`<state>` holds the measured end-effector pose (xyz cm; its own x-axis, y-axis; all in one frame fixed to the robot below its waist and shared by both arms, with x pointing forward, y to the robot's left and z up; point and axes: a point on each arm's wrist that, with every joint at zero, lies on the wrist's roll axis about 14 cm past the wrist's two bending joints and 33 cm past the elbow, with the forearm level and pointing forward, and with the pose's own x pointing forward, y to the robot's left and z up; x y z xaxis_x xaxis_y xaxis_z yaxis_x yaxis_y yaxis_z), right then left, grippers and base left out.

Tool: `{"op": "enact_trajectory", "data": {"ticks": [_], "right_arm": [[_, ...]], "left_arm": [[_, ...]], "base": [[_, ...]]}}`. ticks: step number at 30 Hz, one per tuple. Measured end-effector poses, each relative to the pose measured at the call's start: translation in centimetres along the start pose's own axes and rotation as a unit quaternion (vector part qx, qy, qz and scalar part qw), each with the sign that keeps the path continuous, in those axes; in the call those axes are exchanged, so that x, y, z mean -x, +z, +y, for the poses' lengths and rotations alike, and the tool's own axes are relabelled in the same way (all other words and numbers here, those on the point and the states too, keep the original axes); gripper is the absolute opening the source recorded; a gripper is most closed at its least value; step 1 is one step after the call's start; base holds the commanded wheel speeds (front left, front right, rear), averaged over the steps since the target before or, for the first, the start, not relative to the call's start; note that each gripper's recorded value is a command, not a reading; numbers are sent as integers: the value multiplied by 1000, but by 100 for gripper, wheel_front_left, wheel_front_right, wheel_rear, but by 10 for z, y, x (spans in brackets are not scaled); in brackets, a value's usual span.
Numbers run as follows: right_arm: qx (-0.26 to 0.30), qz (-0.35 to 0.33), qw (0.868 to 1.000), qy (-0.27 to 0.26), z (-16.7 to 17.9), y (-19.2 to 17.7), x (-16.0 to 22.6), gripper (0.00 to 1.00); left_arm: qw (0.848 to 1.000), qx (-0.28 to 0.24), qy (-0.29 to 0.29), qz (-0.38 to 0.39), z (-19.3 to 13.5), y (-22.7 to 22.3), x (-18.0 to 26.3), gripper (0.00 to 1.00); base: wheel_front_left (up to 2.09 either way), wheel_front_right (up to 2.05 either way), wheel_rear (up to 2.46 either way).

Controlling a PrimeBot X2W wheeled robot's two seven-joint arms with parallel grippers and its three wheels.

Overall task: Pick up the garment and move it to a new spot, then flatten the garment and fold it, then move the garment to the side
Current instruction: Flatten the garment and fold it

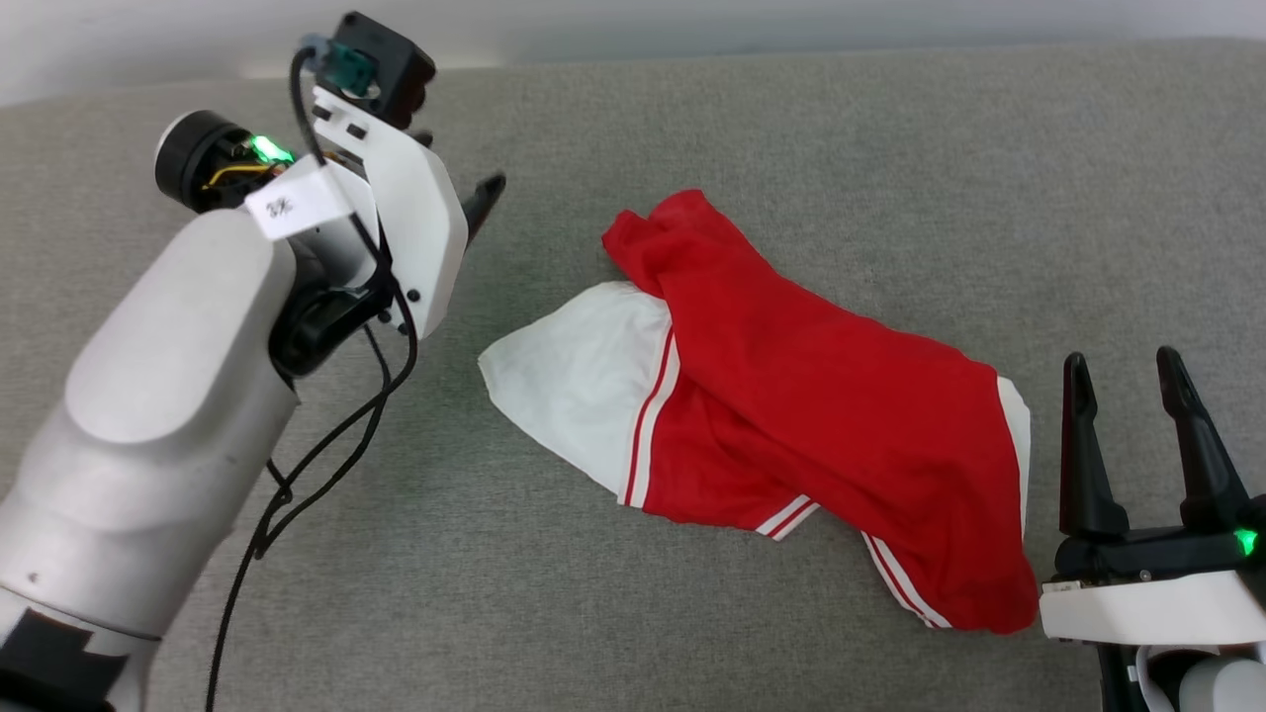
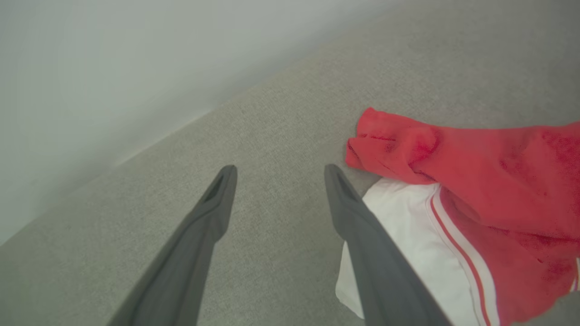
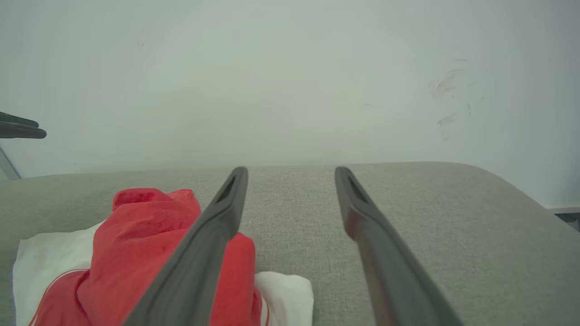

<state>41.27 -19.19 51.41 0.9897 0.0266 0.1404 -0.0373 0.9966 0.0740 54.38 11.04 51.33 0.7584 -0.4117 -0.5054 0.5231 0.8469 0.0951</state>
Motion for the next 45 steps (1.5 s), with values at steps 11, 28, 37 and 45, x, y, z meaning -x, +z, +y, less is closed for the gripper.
{"op": "enact_trajectory", "data": {"ticks": [11, 28, 37, 45], "right_arm": [[4, 15, 1000, -17, -13, -14, -8, 100], [9, 16, 999, -27, -20, -15, -9, 100], [0, 1, 1000, -9, -6, 0, -1, 100], [-10, -13, 1000, 18, 14, 10, 3, 100]], "left_arm": [[962, -23, -99, 254, -32, -90, -14, 100], [927, -28, -157, 339, -64, -144, -9, 0], [960, 7, -126, 248, -44, -111, 26, 0], [956, 88, -65, 272, -8, -165, 93, 0]], "base": [[0, 0, 0], [0, 0, 0], [0, 0, 0], [0, 0, 0]]}}
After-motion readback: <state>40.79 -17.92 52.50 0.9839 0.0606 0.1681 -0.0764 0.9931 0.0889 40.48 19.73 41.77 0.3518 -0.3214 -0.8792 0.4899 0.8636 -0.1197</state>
